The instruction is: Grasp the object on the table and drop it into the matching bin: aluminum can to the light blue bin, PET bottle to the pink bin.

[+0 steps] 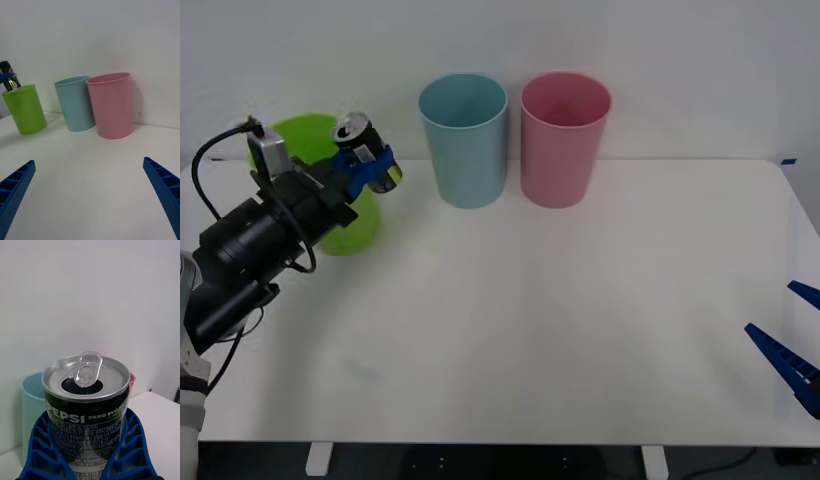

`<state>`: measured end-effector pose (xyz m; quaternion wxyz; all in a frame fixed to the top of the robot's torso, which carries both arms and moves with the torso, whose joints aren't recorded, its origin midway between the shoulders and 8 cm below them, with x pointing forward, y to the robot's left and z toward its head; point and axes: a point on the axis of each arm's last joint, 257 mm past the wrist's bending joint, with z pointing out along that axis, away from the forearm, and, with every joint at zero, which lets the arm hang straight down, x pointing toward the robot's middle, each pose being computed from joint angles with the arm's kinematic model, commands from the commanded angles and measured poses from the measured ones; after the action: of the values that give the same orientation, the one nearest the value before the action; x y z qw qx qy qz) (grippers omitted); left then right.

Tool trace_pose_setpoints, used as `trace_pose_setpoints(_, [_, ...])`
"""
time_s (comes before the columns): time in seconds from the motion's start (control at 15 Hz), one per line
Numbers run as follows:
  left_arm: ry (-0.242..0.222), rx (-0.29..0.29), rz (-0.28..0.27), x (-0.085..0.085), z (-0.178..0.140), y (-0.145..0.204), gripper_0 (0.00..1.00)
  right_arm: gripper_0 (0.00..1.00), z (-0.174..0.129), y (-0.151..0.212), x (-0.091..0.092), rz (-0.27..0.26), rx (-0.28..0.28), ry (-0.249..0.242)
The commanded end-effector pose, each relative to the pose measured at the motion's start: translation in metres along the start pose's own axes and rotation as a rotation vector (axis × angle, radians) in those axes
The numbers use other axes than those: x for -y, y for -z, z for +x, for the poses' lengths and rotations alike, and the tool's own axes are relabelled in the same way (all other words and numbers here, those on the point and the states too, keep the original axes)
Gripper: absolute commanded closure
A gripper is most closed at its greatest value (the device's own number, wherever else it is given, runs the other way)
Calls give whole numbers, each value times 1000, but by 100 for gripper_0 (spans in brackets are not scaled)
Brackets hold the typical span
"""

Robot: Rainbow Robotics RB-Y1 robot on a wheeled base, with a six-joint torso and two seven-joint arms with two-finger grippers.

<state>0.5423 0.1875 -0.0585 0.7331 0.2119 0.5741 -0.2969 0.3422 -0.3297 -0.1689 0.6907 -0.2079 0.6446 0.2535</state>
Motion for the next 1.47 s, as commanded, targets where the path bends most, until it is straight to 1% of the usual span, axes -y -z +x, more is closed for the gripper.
trace_pose_setpoints(0.07, [5,6,-8,-8,-22,-17,100,0,0,0,0,0,0,0])
trace_pose_setpoints(0.2, [13,13,-17,-14,-39,-30,100,0,0,0,0,0,0,0])
trace_pose_setpoints(0.33, [13,4,-31,-20,-49,-41,99,0,0,0,0,0,0,0])
trace_pose_setpoints(0.47, [6,-11,-47,-24,-56,-55,99,0,0,0,0,0,0,0])
trace_pose_setpoints(0.53, [-6,-23,-54,-27,-57,-63,99,0,0,0,0,0,0,0])
trace_pose_setpoints(0.87, [-25,-91,-81,-47,-48,-106,99,0,0,0,0,0,0,0])
trace_pose_setpoints(0.93, [-23,-107,-88,-51,-45,-116,99,0,0,0,0,0,0,0])
trace_pose_setpoints(1.13, [-14,-125,-119,-61,-41,-147,99,0,0,0,0,0,0,0])
trace_pose_setpoints(1.33, [-25,-134,-171,-65,-37,-174,99,0,0,0,0,0,0,0])
trace_pose_setpoints(1.47, [-37,-133,-206,-61,-33,-190,99,0,0,0,0,0,0,0])
